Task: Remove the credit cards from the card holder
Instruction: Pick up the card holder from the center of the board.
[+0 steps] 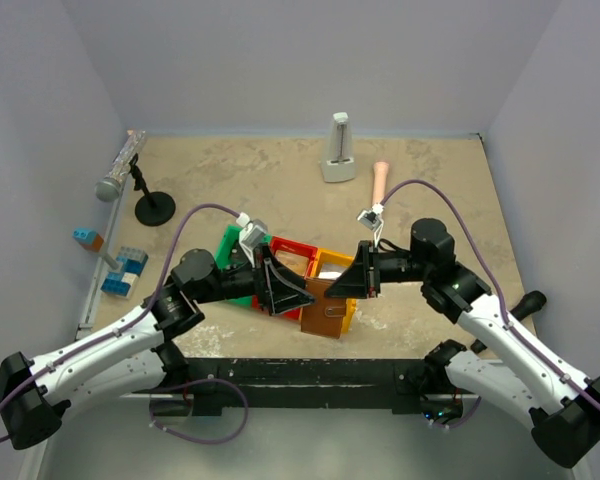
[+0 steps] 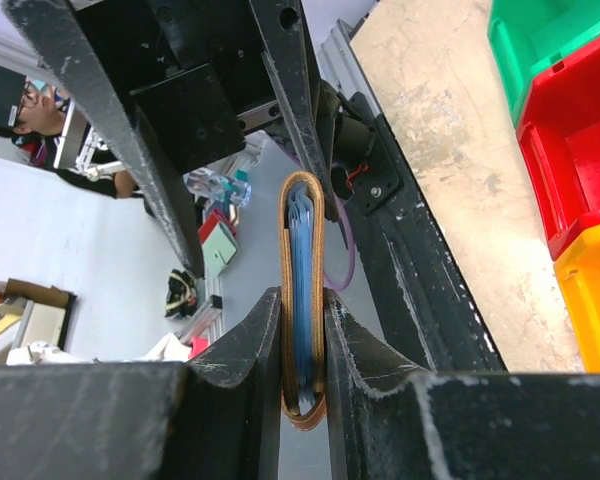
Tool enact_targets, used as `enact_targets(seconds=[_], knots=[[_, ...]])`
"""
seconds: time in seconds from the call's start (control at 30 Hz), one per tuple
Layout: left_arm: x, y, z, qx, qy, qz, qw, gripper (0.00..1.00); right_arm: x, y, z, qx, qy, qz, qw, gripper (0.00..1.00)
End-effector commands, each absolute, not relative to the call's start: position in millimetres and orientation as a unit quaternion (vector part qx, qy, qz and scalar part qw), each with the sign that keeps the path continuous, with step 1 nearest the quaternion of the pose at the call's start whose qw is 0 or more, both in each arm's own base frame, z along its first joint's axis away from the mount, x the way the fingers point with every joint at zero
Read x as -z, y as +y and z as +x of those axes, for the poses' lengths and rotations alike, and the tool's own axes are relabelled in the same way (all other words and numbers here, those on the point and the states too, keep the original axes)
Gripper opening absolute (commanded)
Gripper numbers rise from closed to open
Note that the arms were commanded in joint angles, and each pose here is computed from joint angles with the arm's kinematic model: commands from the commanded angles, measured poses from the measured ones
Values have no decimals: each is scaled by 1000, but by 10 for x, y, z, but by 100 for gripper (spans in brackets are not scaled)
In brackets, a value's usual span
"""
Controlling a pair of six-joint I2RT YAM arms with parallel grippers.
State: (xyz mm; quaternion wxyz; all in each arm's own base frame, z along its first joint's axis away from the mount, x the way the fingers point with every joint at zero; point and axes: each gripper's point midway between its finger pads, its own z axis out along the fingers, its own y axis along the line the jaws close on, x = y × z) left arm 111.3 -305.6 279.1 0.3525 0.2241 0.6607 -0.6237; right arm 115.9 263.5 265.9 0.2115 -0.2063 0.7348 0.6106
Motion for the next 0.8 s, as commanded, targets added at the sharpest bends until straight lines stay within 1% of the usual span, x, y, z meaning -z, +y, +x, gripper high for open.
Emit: enact_targets(seconds=[0.0,0.1,0.27,0.33,0.4,0.53,0.57,0.77], knots=[[-3044,-3070,1072,640,621,249,377,60,-2920,2646,1104,-624,708,-237,231,9],[-3014,-3101,1066,642,625,253,366,55,-2938,2653,1094,-626,706,-239,230,9],[-3013,-3118,1076,643,625,252,365,54,-2964,2656,1067,-629,703,-243,225,10],[-3018,-3122,1077,643,624,253,365,51,-2968,2663,1054,-630,703,-245,222,10],[-3043,-3125,1069,645,620,256,365,46,-2974,2667,1047,-631,702,-247,220,10],[-3076,-3132,1041,653,614,259,361,32,-2967,2676,1047,-631,702,-249,217,10],[-3092,-3132,1038,654,612,260,362,30,-2965,2680,1044,-631,702,-249,215,10],[-3112,-3132,1040,655,609,259,365,32,-2931,2699,1035,-631,705,-251,206,11]])
